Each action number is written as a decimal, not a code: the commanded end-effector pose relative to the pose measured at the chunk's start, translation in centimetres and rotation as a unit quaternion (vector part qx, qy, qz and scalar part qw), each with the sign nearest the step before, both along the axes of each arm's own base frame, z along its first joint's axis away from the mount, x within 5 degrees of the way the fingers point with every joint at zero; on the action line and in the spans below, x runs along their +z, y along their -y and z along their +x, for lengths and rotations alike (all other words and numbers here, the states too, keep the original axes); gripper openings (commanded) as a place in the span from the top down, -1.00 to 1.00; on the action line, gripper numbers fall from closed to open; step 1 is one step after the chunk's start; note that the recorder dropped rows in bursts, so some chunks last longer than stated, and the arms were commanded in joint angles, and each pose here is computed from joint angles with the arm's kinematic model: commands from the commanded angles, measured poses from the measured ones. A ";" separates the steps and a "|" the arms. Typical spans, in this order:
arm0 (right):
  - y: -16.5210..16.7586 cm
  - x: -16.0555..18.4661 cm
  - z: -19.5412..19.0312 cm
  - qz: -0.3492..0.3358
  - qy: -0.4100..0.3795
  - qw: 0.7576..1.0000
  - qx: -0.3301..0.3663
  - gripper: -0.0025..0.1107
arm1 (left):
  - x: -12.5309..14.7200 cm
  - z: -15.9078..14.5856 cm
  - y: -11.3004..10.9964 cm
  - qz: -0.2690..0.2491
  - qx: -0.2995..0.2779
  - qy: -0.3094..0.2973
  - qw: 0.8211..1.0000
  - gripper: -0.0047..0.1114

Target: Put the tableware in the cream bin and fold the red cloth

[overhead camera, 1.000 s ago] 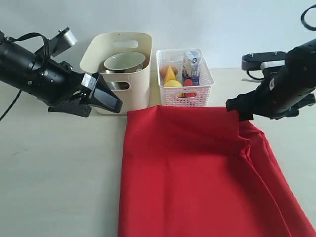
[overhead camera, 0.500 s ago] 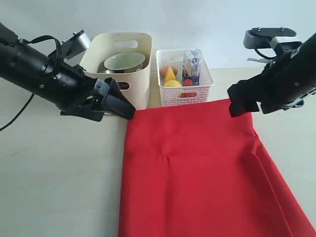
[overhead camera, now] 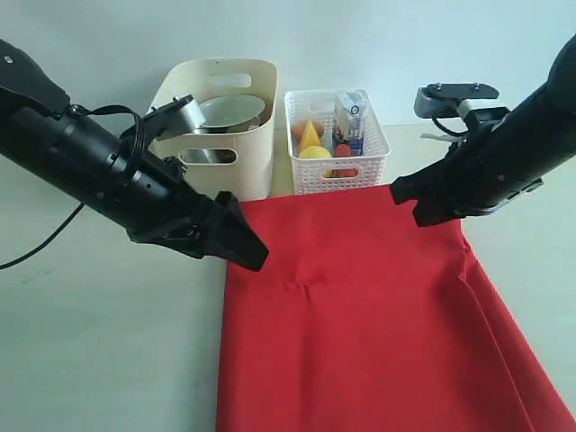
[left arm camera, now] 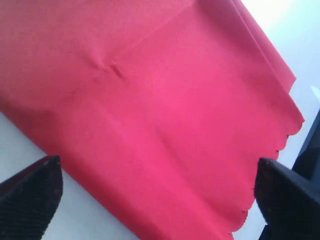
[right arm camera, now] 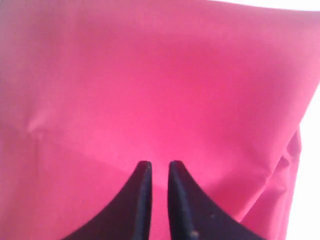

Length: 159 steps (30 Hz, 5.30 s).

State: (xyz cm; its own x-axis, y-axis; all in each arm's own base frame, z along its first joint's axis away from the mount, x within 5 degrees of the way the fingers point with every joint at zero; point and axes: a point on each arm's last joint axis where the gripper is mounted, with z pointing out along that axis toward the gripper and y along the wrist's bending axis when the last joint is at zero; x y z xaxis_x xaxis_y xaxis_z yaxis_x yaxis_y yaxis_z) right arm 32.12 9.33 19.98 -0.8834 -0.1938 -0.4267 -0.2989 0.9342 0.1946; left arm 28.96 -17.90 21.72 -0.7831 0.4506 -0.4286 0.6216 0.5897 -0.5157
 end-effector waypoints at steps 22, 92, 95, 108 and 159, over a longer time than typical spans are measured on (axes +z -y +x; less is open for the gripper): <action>3.5 -8.9 5.9 -0.029 0.001 0.994 -0.104 0.96 | -2.2 1.4 -0.3 0.034 0.058 0.045 0.997 -0.82; 4.8 5.3 -7.9 -0.017 0.035 0.997 -0.072 -0.02 | 14.2 -26.8 -15.6 -0.046 0.218 0.482 0.848 0.92; 4.7 5.8 -8.2 -0.007 0.044 0.997 -0.067 -0.02 | 13.1 -26.8 -15.9 -0.087 0.250 0.522 0.811 0.92; 4.7 6.0 -7.4 -0.002 0.084 0.994 -0.074 -0.02 | 6.2 -23.9 -15.1 -0.060 0.267 0.494 0.825 0.92; 4.4 5.8 -7.6 0.009 0.068 0.995 -0.067 -0.02 | -1.8 -23.4 -17.6 0.018 0.467 0.479 0.743 0.92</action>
